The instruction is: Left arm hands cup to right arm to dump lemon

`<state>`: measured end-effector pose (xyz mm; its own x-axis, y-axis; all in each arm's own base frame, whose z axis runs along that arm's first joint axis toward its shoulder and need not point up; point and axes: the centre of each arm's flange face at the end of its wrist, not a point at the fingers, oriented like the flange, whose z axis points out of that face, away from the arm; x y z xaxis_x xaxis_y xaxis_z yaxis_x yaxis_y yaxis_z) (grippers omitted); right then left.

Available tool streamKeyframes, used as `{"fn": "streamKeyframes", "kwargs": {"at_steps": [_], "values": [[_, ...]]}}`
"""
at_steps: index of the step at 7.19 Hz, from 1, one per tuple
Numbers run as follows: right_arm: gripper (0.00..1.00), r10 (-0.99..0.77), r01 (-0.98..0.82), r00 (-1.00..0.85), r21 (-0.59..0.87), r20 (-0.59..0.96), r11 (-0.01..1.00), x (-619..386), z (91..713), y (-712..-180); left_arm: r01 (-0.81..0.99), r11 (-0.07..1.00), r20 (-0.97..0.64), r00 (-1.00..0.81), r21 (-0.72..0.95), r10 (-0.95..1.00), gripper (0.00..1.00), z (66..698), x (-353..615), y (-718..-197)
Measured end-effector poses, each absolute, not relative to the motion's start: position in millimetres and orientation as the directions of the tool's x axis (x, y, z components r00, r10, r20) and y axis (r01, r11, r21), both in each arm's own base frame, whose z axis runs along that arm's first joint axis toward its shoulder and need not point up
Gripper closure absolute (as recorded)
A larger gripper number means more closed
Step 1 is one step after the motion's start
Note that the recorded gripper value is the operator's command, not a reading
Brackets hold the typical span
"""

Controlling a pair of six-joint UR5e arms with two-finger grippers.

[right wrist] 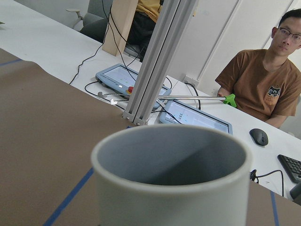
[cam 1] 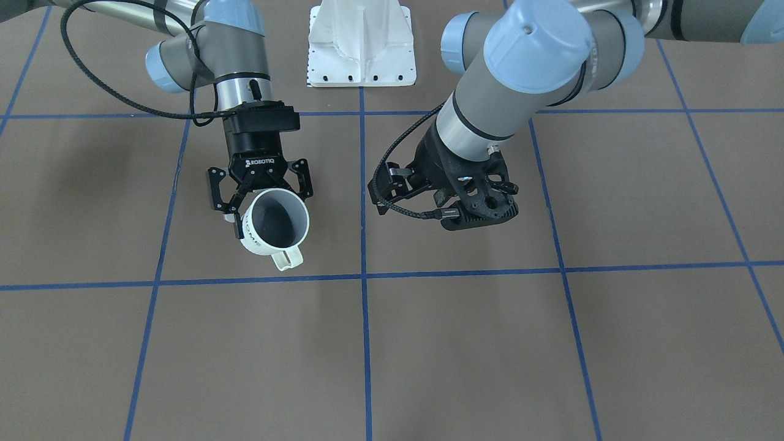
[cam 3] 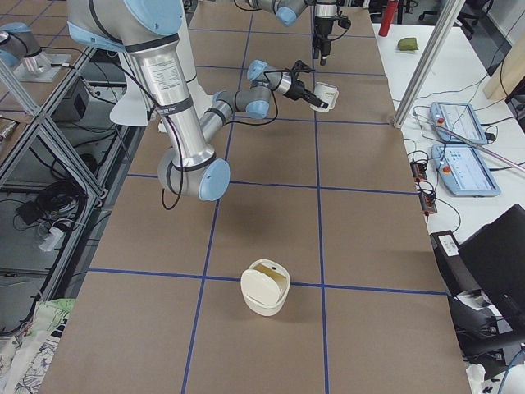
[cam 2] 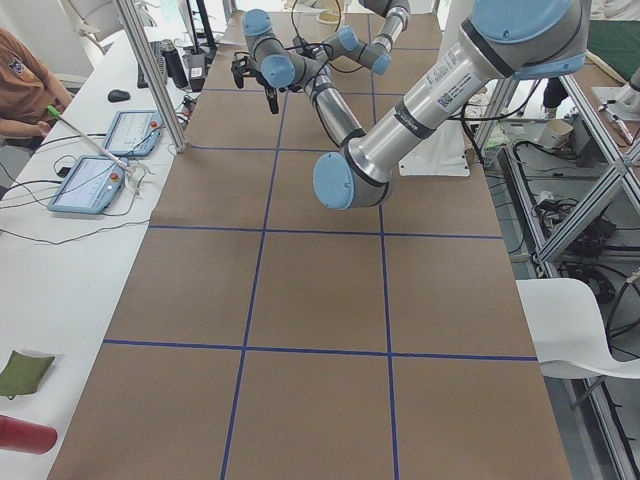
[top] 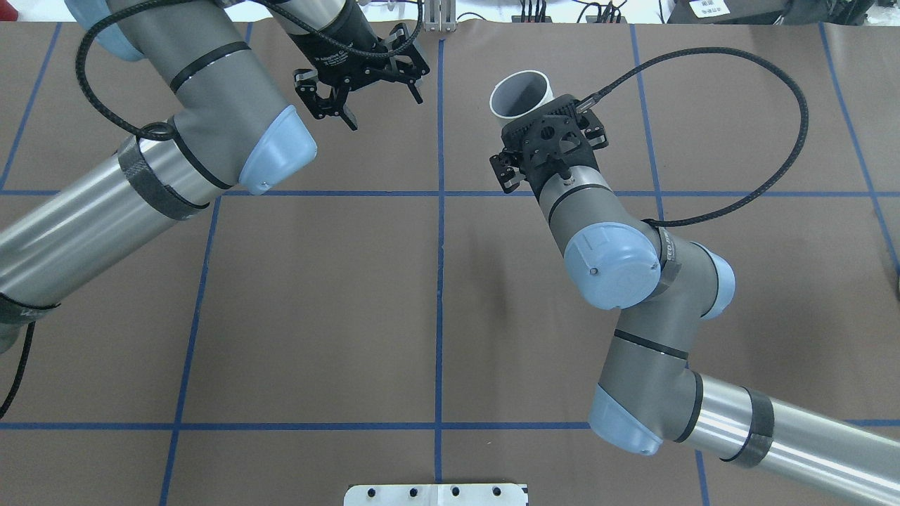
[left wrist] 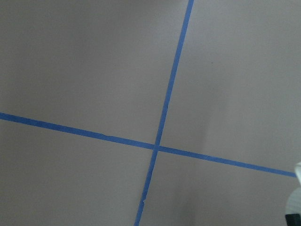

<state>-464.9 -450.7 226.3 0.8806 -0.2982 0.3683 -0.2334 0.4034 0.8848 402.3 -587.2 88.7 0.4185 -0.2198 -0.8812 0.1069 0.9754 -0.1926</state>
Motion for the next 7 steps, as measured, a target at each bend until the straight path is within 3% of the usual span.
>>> {"fn": "streamKeyframes", "kwargs": {"at_steps": [4,7], "values": [[0.76,-0.310,-0.209,0.883,0.888,0.351,0.409,-487.2,205.3,-438.6,0.070,0.981,-0.912,0.362,-0.181,-0.194,0.02,75.1,404.6,-581.5],[0.76,-0.298,-0.224,0.881,0.880,0.367,0.419,-495.6,188.7,-434.5,0.077,0.978,-0.922,0.326,-0.195,-0.210,0.16,66.2,418.5,-591.1]]}}
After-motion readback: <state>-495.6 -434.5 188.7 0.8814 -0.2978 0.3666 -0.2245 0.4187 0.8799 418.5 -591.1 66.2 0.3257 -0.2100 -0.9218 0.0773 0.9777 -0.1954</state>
